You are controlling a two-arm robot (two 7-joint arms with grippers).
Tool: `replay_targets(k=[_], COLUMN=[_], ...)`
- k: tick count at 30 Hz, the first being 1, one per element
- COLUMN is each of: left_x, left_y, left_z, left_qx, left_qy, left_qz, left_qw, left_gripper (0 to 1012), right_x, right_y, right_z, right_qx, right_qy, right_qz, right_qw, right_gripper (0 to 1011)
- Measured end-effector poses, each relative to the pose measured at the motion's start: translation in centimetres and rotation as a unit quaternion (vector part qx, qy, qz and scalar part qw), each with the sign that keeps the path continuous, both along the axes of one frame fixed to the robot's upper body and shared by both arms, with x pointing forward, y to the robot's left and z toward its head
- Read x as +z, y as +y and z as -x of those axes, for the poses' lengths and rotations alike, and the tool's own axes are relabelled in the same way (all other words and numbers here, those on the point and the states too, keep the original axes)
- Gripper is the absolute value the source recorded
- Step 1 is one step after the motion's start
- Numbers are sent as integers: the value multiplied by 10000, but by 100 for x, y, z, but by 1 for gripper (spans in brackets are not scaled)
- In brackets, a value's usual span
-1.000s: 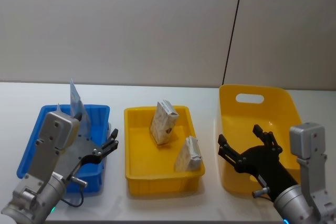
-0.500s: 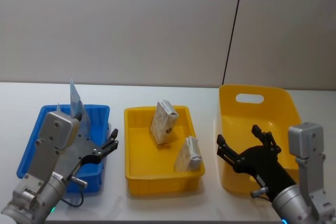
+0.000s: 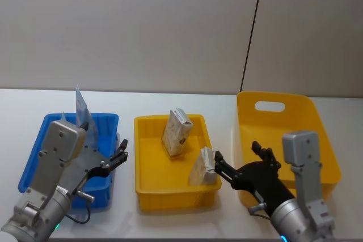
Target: Bimanual collaborative sorting of washing and personal care products
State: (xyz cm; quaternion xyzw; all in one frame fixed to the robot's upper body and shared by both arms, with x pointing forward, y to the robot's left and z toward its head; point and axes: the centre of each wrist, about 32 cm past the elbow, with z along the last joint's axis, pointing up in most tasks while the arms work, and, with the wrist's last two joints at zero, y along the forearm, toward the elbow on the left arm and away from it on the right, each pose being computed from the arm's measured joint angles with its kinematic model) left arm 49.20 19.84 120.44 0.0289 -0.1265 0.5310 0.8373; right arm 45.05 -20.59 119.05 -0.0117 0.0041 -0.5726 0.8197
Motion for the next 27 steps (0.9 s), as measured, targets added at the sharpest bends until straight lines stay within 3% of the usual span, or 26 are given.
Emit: replay_targets(k=[10, 27], left_x=[0, 0], left_y=[0, 0], left_z=[0, 0], left_qx=[0, 0], left_qy=[0, 0], left_qz=[0, 0], left_qw=[10000, 10000], left_gripper=[1001, 1001], right_x=[-26, -118], right_y=[213, 398], right_z=[-60, -261], right_qx=[-204, -452], right_qy=[517, 1077], right_qz=[-65, -193], right_qw=[9984, 9930], right_gripper=[1003, 1004])
